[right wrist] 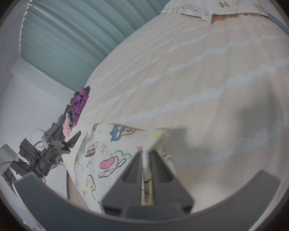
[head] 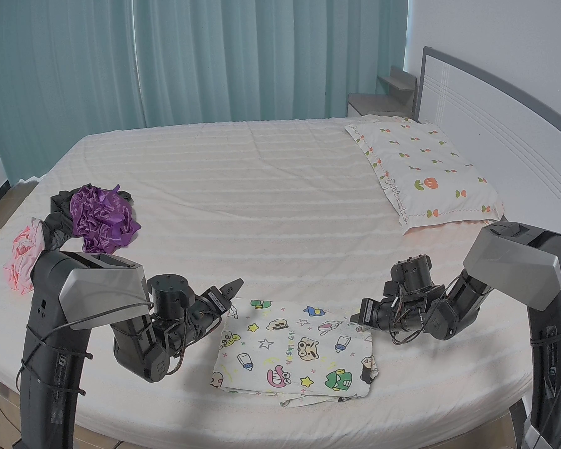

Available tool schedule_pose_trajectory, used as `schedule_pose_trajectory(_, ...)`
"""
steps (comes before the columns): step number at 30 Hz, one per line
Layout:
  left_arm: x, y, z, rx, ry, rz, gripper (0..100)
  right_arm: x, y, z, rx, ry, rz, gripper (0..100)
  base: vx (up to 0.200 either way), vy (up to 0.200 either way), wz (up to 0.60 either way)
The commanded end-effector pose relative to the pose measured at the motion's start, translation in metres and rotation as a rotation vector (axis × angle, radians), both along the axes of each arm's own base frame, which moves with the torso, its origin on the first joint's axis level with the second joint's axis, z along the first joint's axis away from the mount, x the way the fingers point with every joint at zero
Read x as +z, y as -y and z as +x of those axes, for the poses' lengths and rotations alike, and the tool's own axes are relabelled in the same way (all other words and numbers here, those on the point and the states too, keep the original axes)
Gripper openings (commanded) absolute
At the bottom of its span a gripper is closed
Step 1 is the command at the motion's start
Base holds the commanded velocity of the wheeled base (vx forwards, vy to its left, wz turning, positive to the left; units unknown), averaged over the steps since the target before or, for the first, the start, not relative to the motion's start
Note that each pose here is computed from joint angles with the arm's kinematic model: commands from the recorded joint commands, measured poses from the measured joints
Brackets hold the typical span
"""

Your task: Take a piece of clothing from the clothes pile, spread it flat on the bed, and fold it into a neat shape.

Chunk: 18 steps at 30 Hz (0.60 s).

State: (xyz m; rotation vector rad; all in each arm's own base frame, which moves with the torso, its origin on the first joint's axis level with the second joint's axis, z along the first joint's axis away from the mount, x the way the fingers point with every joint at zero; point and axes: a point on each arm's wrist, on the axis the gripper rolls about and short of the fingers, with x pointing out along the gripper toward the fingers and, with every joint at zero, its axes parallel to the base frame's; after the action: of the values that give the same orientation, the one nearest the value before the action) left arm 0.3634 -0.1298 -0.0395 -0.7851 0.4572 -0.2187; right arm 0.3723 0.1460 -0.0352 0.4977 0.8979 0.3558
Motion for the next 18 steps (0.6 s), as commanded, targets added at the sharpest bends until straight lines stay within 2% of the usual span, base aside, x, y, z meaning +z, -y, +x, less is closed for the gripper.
schedule_pose_trajectory(1,-0.001,0.000,0.000,0.001,-0.001,0.000,100,0.003,0.001,0.003,-0.006,0.017,0.008,0,0.000,0.000,0.00)
schedule_pose_trajectory(9,-0.001,0.000,0.000,0.001,-0.003,0.001,100,0.021,0.002,0.005,-0.067,0.039,0.067,0,0.000,0.000,0.00)
schedule_pose_trajectory(18,-0.002,0.000,0.000,0.002,-0.005,0.003,100,0.011,0.005,0.010,-0.113,0.080,0.040,0,0.000,0.000,0.00)
